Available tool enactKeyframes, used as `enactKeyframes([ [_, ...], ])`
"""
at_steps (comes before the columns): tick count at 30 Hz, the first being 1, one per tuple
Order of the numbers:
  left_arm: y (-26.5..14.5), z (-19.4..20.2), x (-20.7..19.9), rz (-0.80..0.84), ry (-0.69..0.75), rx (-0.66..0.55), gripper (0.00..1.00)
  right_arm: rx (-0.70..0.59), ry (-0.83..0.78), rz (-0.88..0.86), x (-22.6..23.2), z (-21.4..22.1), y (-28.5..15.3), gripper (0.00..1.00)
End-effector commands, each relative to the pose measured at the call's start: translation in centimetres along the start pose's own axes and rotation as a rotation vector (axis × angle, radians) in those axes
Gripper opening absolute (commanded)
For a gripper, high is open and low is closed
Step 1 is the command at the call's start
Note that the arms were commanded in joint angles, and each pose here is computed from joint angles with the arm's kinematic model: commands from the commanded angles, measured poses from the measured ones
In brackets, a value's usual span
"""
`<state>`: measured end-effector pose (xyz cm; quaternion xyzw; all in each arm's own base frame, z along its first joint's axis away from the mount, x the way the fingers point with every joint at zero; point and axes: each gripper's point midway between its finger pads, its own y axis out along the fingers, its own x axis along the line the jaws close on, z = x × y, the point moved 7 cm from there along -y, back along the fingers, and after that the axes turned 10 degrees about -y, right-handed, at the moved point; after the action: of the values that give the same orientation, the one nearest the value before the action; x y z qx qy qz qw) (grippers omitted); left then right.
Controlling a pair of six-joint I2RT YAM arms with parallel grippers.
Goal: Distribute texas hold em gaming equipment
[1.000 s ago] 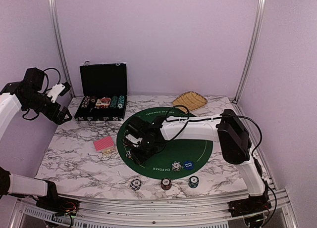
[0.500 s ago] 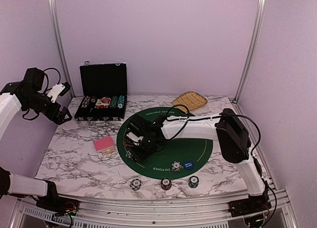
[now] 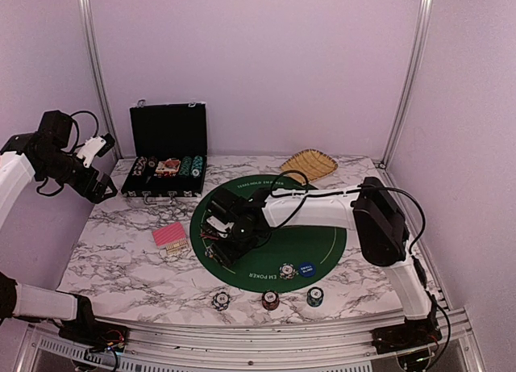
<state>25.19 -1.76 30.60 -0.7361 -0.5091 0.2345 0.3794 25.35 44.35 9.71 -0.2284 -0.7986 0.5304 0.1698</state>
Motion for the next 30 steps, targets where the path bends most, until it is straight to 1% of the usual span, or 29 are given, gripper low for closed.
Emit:
enactKeyframes([
  [1,-0.9,0.0,-0.4,0.007,0.002,-0.006,0.99,-0.076,0.003,0.055,-0.7,-1.1,-5.6,0.62],
  [5,-0.9,0.0,-0.4,0.009,0.003,-0.007,0.99,-0.078,0.012,0.070,-0.9,0.5,-8.6,0.62],
  [10,-0.9,-0.1,-0.3,0.008,0.002,-0.007,0.99,-0.037,0.014,0.094,-1.4,4.6,-12.3,0.69],
  [14,-0.9,0.0,-0.4,0.008,0.004,-0.006,0.99,-0.006,0.057,0.096,-1.6,8.7,-14.4,0.76],
  [17,-0.9,-0.1,-0.3,0.011,0.002,-0.006,0.99,0.054,0.095,0.107,-2.0,12.6,-14.5,0.79],
  [19,-0.9,-0.3,-0.3,0.013,0.000,-0.010,0.99,0.089,0.119,0.102,-2.0,14.5,-14.5,0.81],
  [22,-1.0,-0.2,-0.4,0.013,-0.003,-0.011,0.99,0.106,0.161,0.098,-2.0,16.7,-14.6,0.83],
  [27,-1.0,-0.2,-0.4,0.010,-0.001,-0.009,0.99,0.117,0.201,0.094,-2.0,18.7,-14.6,0.83],
  [30,-1.0,-0.2,-0.3,0.009,-0.002,-0.011,0.99,0.121,0.206,0.073,-1.8,19.1,-14.2,0.81],
])
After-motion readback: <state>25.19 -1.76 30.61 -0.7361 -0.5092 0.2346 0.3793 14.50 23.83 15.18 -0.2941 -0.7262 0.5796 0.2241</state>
